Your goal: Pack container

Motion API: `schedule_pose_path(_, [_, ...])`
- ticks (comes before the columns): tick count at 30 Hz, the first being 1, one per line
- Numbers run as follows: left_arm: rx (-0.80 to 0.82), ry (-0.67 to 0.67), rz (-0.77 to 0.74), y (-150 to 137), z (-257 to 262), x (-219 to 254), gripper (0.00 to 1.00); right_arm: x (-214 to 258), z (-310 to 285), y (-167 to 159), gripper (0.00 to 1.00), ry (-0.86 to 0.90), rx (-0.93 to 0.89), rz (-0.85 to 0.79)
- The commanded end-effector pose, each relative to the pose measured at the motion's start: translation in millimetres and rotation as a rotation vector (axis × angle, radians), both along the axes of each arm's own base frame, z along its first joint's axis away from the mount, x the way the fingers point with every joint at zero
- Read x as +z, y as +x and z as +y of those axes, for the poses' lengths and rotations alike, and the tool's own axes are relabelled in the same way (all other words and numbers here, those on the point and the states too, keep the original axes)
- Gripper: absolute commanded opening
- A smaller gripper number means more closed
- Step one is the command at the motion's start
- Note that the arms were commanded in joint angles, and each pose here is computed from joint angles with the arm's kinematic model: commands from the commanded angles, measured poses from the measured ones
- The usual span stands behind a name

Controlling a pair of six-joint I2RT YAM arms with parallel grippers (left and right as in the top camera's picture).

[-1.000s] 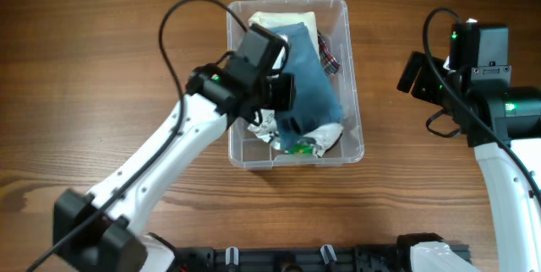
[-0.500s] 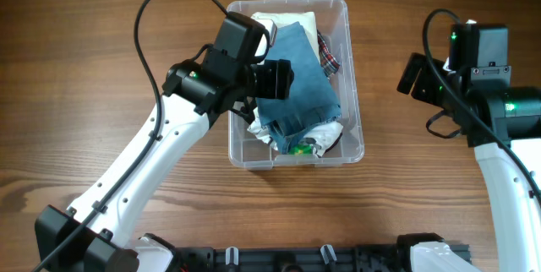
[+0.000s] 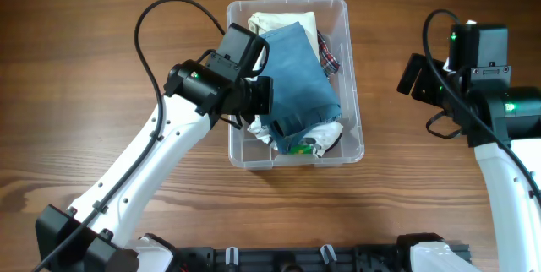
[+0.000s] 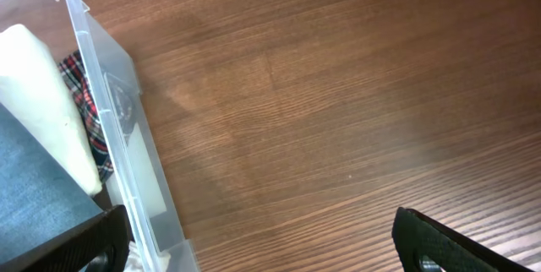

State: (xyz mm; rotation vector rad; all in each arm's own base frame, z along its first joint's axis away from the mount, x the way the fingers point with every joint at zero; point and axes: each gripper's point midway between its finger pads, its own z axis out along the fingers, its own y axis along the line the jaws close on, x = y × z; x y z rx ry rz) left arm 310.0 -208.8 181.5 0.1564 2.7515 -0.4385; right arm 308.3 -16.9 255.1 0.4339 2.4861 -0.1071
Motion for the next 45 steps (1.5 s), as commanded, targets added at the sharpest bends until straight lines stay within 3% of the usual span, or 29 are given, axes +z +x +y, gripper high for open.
schedule_pose_path(1, [0.052,-0.002,-0.023,8.8,-0.3,3.4,0.47,1.8,-1.0,-2.6,1.00,-0.002,0.003,-0.006])
schedule_pose_path(3, [0.052,0.004,-0.014,10.8,-1.4,-1.9,0.64,1.4,-0.8,-3.2,1.00,-0.002,0.004,-0.003])
schedule_pose_path(11, [0.051,0.030,0.052,28.5,-14.8,-47.4,0.70,1.4,-0.9,-3.1,1.00,-0.001,0.002,-0.003])
schedule_pose_path(13, [0.039,0.003,-0.002,40.5,-21.7,-42.2,0.51,1.4,-0.8,-3.2,1.00,-0.002,0.003,-0.003])
schedule_pose_path(14, [0.028,-0.014,-0.039,47.1,-25.9,-36.5,0.32,1.4,-0.9,-3.2,1.00,-0.001,0.002,-0.003])
schedule_pose_path(15, [-0.001,-0.052,-0.097,55.9,-34.7,-25.3,0.05,1.3,-0.5,-3.2,1.00,0.001,0.003,-0.003])
schedule_pose_path(23, [-0.213,-0.359,-0.192,48.3,-87.6,34.0,0.04,0.9,0.3,-3.5,1.00,0.004,0.007,-0.001])
schedule_pose_path(29, [-0.312,-0.411,-0.246,44.1,-106.5,46.2,0.04,0.9,0.3,-3.5,1.00,0.004,0.006,-0.001])
schedule_pose_path(30, [-0.313,-0.409,-0.240,43.8,-107.2,44.0,0.08,0.9,0.3,-3.6,1.00,0.004,0.006,-0.001])
schedule_pose_path(31, [-0.312,-0.405,-0.230,43.5,-107.4,40.3,0.20,0.8,0.3,-3.8,1.00,0.004,0.006,0.000])
schedule_pose_path(33, [-0.299,-0.371,-0.178,42.1,-104.5,22.6,0.65,0.6,0.4,-4.0,1.00,0.004,0.007,0.002])
schedule_pose_path(34, [-0.289,-0.346,-0.145,40.1,-101.1,11.9,0.95,0.6,0.4,-4.0,1.00,0.004,0.007,0.002])
schedule_pose_path(37, [-0.234,-0.207,-0.152,46.5,-70.5,-0.4,0.99,-0.7,0.1,-5.9,1.00,0.003,0.007,0.011])
schedule_pose_path(39, [-0.189,-0.174,-0.216,52.9,-55.4,17.0,1.00,-0.6,0.1,-5.8,1.00,0.001,0.010,0.011])
schedule_pose_path(41, [-0.167,-0.172,-0.304,56.1,-50.3,46.3,0.91,-0.6,0.1,-5.8,1.00,0.001,0.010,0.011])
schedule_pose_path(42, [-0.165,-0.178,-0.346,56.9,-51.4,60.9,0.79,-0.4,0.1,-5.5,1.00,0.001,0.010,0.010])
schedule_pose_path(44, [-0.199,-0.220,-0.467,58.8,-62.8,96.8,0.43,-0.3,0.1,-5.3,1.00,0.001,0.010,0.009])
schedule_pose_path(45, [-0.209,-0.247,-0.522,62.1,-69.5,110.1,0.05,-0.3,0.1,-5.4,1.00,0.001,0.010,0.009])
